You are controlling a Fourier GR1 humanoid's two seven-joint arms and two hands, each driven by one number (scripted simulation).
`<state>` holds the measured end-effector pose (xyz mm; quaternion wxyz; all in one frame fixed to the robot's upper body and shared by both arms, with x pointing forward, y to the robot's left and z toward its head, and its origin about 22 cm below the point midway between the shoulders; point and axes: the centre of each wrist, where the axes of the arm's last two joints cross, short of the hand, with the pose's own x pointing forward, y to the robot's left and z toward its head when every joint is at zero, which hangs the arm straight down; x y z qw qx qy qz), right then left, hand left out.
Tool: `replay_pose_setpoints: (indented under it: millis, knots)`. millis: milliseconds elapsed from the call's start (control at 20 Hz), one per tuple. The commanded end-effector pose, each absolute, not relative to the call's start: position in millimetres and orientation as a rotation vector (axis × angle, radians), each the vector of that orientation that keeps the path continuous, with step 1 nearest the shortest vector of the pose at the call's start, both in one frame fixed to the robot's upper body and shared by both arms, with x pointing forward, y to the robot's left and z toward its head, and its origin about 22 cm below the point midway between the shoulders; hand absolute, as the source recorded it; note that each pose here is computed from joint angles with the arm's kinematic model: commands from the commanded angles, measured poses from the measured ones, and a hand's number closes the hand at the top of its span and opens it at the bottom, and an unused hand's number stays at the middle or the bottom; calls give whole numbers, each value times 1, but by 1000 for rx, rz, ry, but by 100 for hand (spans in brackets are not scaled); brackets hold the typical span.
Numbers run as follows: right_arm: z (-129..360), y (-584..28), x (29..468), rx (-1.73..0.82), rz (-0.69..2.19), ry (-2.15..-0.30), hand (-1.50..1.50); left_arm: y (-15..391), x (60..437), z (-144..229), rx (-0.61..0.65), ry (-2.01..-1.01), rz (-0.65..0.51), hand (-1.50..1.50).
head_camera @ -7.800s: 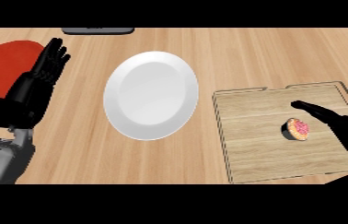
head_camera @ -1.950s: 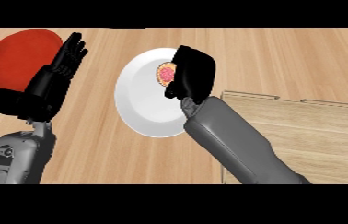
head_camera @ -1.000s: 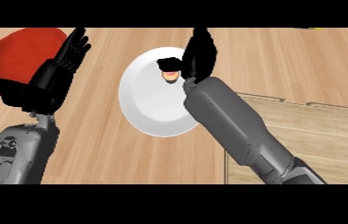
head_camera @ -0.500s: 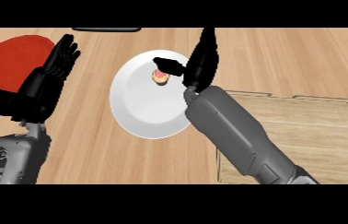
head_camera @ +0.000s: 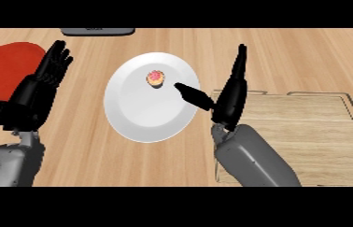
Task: Pick the cupcake from the tray and place it in the plate
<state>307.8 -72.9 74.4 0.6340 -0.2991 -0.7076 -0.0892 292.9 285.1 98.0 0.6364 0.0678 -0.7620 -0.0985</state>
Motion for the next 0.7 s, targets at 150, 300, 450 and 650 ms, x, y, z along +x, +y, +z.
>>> replay_pose_setpoints:
  millis: [150,300,450,650]
  knots:
    - [81,-128,246,-704,-222,-1626,-150,272,294,95,167,-1741,-225,0]
    - [80,-158,216,-705,-174,-1630,-150,283,284,91,142,-1742,-218,0]
    - [73,-152,201,-698,-161,-1618,-150,295,296,102,148,-1736,-223,0]
    - [57,-165,190,-791,-153,-1611,-150,281,288,105,164,-1765,-225,0]
